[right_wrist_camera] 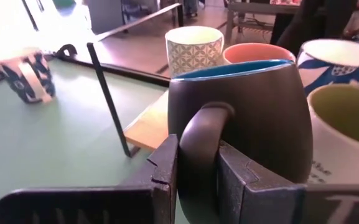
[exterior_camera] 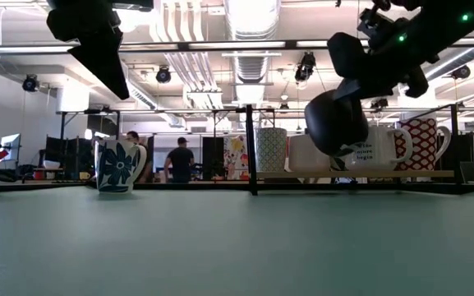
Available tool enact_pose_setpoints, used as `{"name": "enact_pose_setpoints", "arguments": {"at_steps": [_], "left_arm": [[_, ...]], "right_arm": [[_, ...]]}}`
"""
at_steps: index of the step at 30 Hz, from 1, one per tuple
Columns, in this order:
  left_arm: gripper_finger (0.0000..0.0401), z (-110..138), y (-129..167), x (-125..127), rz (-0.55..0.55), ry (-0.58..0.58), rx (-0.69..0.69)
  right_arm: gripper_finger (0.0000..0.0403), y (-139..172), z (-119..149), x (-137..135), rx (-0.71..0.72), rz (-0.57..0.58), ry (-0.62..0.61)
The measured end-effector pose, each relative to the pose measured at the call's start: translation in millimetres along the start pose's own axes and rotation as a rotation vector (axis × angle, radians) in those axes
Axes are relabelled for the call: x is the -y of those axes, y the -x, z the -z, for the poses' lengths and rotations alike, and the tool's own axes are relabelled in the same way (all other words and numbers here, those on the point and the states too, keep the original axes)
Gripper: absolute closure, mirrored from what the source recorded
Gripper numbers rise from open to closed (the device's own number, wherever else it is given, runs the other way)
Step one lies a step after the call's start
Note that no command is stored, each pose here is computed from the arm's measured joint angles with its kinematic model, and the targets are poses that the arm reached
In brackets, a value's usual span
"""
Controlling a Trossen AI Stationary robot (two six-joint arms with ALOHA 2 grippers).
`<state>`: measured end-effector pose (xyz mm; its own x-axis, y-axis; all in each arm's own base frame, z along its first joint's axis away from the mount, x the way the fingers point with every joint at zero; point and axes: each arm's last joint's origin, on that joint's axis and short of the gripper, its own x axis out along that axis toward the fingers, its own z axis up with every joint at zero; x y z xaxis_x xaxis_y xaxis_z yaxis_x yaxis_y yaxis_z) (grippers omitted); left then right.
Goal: Place coffee mugs
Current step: Put the black blue mug on the shelf
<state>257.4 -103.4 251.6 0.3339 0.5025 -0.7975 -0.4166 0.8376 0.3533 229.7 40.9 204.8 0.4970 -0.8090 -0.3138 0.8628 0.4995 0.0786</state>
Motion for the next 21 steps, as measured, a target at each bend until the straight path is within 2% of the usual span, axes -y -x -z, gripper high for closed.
{"name": "enact_pose_setpoints", "arguments": {"at_steps": [4, 14, 21], "left_arm": [[0.0301, 0, 0, 0, 0.0, -0.004, 0.0], [0.0301, 0, 0, 0, -0.001, -0.004, 0.001], [0.0301, 0, 0, 0, -0.004, -0.003, 0.004]], "right_arm": [[0.0348, -3, 7, 0, 0.046, -0.028, -0.052], [0.0348, -6, 17, 3, 0.137, -0.065, -0.066], [0.0342, -11, 31, 7, 0.16, -0.025, -0.04]]}}
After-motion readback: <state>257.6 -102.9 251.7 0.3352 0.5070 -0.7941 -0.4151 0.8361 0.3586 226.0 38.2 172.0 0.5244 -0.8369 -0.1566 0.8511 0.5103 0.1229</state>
